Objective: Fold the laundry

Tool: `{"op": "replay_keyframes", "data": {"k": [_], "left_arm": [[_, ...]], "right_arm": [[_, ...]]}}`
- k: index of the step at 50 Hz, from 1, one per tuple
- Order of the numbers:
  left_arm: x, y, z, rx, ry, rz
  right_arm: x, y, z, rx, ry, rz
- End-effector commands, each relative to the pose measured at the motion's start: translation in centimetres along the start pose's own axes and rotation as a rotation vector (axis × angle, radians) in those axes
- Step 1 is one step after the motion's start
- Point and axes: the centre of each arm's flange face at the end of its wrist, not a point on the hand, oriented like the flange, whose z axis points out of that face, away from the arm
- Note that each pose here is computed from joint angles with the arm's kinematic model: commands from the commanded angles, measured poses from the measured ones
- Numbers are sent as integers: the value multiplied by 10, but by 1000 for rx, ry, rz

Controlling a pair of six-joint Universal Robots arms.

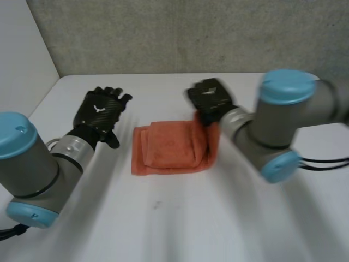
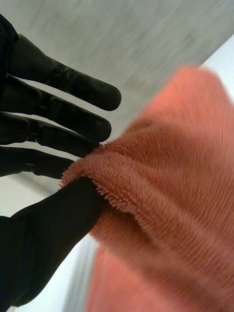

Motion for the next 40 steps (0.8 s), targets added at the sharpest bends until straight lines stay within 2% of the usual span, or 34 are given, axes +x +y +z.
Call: {"op": "replay_keyframes", "data": {"k": [1,2,4,10,12,13,17,21,26,32,40], "left_arm": [[-14,-1,0,-5,-52,0],[-14,-1,0,-4,-54,0],[-15,-1,1,-4,-56,1],[-19,-9,10,33,-66,-49],[-20,-14,15,54,-69,-78],[-19,-14,17,57,-65,-96],[-10,-21,33,93,-28,-198],[15,-24,46,84,48,-297],[36,4,60,-64,98,-378],[51,40,57,-213,117,-387],[48,64,53,-306,31,-354]], "right_arm": [[-98,6,-1,18,-255,-71],[-116,16,-3,10,-302,-102],[-122,23,-3,1,-311,-127],[-104,7,2,8,-203,-126],[-86,-4,2,15,-142,-91],[-63,-11,2,14,-76,-31],[-16,-17,1,12,29,148],[-1,-10,0,-18,30,269],[1,12,2,-93,-20,304],[-4,54,14,-178,-34,332],[-6,87,18,-298,-43,354]]}}
